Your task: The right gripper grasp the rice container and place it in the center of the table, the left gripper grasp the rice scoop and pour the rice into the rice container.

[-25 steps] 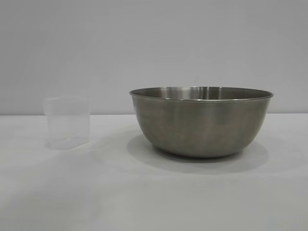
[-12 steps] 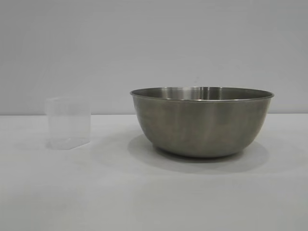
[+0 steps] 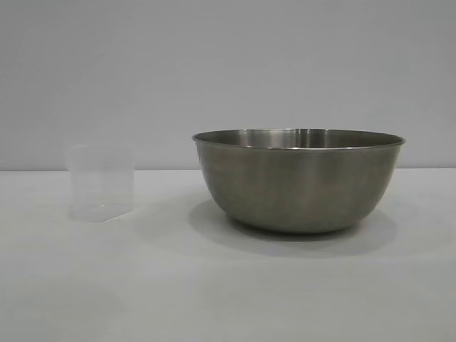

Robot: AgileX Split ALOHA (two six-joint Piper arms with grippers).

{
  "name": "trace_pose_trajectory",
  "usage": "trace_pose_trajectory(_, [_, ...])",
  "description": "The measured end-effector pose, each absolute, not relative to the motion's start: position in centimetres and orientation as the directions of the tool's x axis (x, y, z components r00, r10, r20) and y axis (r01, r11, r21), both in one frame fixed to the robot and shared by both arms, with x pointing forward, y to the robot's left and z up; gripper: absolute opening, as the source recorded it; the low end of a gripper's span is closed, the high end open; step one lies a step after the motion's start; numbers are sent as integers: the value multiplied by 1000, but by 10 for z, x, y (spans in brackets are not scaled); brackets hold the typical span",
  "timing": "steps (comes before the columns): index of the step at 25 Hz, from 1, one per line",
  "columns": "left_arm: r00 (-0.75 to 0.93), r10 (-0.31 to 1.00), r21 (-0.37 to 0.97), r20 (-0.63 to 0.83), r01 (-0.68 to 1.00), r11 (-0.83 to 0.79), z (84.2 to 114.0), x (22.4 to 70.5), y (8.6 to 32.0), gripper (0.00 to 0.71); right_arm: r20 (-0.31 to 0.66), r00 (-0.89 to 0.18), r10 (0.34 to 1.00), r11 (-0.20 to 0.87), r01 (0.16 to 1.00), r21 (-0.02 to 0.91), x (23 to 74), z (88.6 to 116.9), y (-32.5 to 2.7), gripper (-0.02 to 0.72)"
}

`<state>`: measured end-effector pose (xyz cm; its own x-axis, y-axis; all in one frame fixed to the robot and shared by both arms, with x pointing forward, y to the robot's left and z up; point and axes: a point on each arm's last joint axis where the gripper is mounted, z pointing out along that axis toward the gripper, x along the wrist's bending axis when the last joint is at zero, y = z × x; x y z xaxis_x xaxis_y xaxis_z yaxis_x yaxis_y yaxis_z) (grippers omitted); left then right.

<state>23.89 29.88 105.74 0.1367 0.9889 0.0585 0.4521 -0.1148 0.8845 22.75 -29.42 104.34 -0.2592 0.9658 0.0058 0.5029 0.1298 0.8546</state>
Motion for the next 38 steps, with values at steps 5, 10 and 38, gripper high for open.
trace_pose_trajectory(5, [144,988,869,52,481,-116,1046,230,299,206,6,-259,966,130,503,855,228,1043,-294,406])
trace_pose_trajectory(10, [147,988,865,49,488,-115,1045,230,299,206,6,-260,966,130,503,855,227,1043,-294,406])
trace_pose_trajectory(38, [69,997,862,40,502,-70,1043,230,298,206,8,-189,982,92,512,854,228,1043,-293,406])
